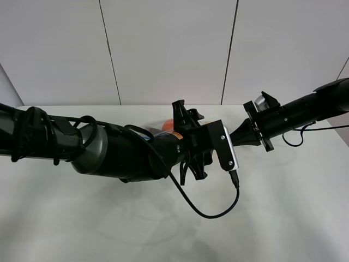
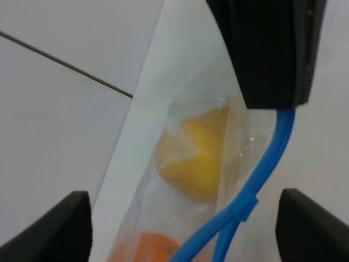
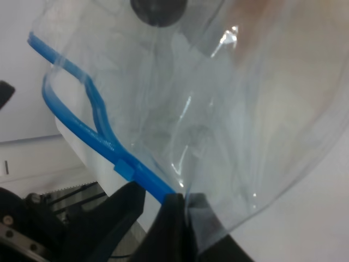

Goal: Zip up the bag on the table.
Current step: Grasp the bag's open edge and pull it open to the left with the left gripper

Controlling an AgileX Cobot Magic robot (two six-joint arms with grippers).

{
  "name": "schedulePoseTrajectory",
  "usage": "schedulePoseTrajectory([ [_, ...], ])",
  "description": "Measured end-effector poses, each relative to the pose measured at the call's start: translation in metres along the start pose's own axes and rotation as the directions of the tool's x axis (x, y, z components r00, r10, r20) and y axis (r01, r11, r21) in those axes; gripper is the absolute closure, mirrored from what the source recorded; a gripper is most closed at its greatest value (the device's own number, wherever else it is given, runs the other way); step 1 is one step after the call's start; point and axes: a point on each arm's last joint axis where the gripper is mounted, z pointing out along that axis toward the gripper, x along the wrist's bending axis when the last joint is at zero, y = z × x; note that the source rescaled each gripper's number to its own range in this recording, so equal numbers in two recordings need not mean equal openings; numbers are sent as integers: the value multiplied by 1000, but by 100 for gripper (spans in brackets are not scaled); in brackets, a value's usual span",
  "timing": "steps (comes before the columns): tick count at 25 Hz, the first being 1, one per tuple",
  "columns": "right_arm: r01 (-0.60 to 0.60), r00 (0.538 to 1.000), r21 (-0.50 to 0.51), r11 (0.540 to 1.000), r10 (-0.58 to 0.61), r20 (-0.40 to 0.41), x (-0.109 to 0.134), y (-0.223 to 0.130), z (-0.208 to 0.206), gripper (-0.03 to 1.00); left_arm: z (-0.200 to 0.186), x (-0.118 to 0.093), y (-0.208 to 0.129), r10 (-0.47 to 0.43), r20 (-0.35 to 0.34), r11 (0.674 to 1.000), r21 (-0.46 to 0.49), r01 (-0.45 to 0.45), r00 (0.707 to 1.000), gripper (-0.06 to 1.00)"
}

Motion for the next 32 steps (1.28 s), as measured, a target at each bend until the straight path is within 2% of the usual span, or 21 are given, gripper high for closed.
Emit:
schedulePoseTrajectory([
  [4,-20,1000,-1,1000,20,-1,0,0,0,97,1,-1,2,3,2,1000,-31,-3,1000,8],
  [8,-50,998,-24,998,49,-32,3,2,0,97,6,-9,-2,29,14,999,-30,-28,999,13],
  [10,-60,997,-36,998,58,-46,4,3,0,97,7,-10,-2,43,4,998,-36,-43,999,14],
  [14,-72,996,-34,997,70,-47,4,3,0,97,7,-3,3,94,-74,992,-79,-100,993,14],
  [17,-75,996,-34,997,73,-47,4,3,0,97,6,-3,5,129,-78,985,-102,-137,989,14],
  [21,-75,996,-34,997,73,-47,4,3,0,97,7,-4,5,132,-77,985,-102,-140,988,14],
  [24,-76,996,-34,997,74,-47,4,3,0,97,12,-13,0,158,-67,982,-92,-163,985,14],
  [28,-81,996,-34,996,80,-48,4,3,0,97,20,-26,-8,242,-72,965,-90,-248,968,14],
  [32,-82,996,-34,996,81,-48,4,3,0,97,21,-25,-9,245,-95,964,-83,-253,965,14],
])
